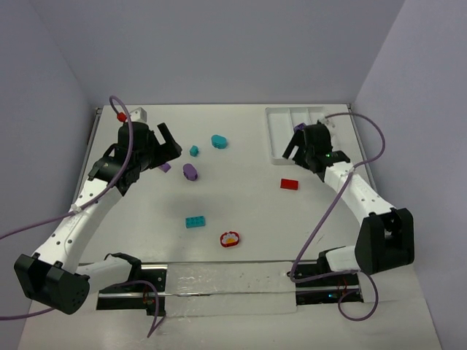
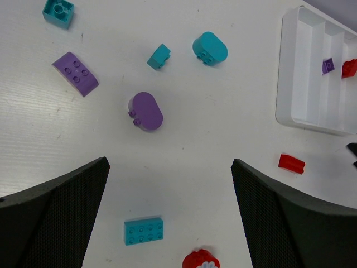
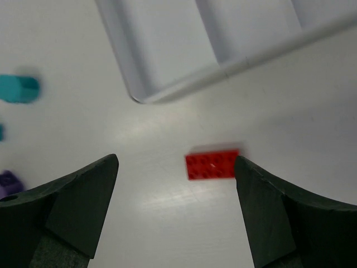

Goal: Sort the legos into containers by color

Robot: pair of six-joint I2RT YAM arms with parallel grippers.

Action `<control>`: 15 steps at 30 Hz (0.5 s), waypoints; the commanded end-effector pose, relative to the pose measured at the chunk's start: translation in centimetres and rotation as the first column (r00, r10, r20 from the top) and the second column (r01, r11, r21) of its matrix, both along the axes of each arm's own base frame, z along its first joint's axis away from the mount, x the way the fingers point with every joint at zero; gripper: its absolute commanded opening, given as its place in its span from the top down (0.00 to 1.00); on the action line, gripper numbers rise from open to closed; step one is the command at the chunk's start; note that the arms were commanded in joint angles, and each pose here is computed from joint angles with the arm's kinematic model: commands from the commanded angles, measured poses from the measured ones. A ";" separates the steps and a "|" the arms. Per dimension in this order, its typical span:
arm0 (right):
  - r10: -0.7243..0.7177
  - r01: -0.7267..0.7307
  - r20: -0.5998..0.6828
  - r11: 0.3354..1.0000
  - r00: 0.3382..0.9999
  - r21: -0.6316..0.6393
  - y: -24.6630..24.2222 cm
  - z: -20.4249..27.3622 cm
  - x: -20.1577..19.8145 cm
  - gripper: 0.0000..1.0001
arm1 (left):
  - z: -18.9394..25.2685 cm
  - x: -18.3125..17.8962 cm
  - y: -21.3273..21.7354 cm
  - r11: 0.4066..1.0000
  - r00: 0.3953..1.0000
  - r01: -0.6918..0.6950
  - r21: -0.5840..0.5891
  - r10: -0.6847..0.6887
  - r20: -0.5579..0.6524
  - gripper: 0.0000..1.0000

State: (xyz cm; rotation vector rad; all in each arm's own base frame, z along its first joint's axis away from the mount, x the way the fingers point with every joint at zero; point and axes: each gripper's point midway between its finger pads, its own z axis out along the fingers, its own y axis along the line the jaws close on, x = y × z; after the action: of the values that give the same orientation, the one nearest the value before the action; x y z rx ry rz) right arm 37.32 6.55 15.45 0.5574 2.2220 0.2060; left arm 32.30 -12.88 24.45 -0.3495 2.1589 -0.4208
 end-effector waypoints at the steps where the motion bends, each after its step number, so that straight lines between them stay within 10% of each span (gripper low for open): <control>1: 0.025 -0.025 -0.087 1.000 0.996 -0.001 -0.2 -4.3 -2.7 0.08 | 0.7 -0.2 -0.4 1.000 1.000 0.018 -0.018 -0.018 0.023 0.01; 15: 0.116 -0.115 -0.262 0.993 0.958 0.019 1.4 -11.0 -2.1 0.02 | -0.1 0.0 -0.6 1.000 1.000 0.015 -0.021 -0.015 0.001 0.01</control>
State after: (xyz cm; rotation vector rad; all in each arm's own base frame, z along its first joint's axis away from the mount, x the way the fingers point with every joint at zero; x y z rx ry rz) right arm 32.87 7.22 3.57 0.5182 2.5644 0.1566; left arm 32.09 -13.08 23.72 -0.3428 2.1800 -0.4281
